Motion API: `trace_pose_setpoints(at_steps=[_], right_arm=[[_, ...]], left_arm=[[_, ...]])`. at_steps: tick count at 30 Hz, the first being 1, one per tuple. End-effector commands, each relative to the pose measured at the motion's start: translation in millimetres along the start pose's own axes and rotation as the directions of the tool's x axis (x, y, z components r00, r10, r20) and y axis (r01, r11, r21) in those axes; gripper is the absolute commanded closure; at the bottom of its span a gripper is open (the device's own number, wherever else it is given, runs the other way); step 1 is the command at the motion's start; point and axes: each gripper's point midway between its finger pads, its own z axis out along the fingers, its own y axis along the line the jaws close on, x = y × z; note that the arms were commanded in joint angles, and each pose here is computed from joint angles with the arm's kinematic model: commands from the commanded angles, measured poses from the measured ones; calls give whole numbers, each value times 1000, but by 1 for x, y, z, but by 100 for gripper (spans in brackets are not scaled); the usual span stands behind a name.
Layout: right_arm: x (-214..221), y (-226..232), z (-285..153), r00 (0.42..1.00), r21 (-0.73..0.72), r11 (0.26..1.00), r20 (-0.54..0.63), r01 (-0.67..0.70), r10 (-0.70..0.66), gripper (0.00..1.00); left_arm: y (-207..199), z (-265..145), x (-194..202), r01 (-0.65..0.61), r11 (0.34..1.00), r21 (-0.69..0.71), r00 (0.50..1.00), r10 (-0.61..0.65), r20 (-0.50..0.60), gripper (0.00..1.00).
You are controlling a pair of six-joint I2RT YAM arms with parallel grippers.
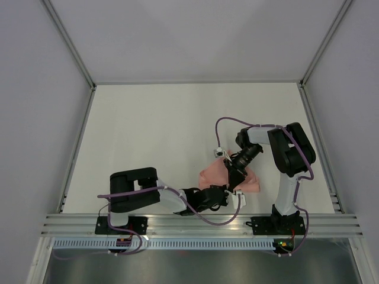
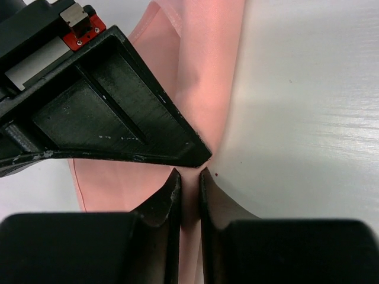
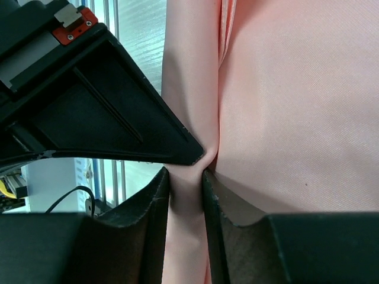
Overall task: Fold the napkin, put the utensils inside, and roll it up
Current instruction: Roll the napkin with the utensil
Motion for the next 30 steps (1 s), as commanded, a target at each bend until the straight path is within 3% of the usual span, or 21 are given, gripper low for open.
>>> trace_pose_setpoints(at_steps=[1,7,8,9,14,18,24,28,30], right_arm=[[1,-38,-7,988,130,980,-68,149,-142,64],[-26,-38,-44,980,264,944,-34,197,-195,51],[-33,-38,-53,978,283,937,-27,204,-205,40],[-37,-38,-63,978,308,930,-11,203,-210,38],[-63,-45,-113,972,425,887,63,179,-226,36],[-71,-41,-158,952,502,857,185,121,-243,36],[-63,-15,-205,911,572,814,273,106,-310,36],[-53,4,-202,892,578,808,298,116,-341,36],[-50,13,-197,881,601,785,279,150,-382,36]], left_arm=[[-29,-6,35,49,987,154,991,-30,-128,98],[-25,-7,39,162,968,194,979,-132,-157,98],[-24,-7,40,170,966,195,977,-140,-160,98],[-25,-7,43,184,962,204,974,-150,-172,98],[-18,-1,51,259,941,217,954,-213,-212,98],[-15,3,56,347,900,262,925,-284,-251,98],[-6,6,73,495,815,302,848,-376,-374,98],[9,12,79,586,757,290,784,-440,-437,98],[1,5,85,654,686,317,731,-467,-498,98]])
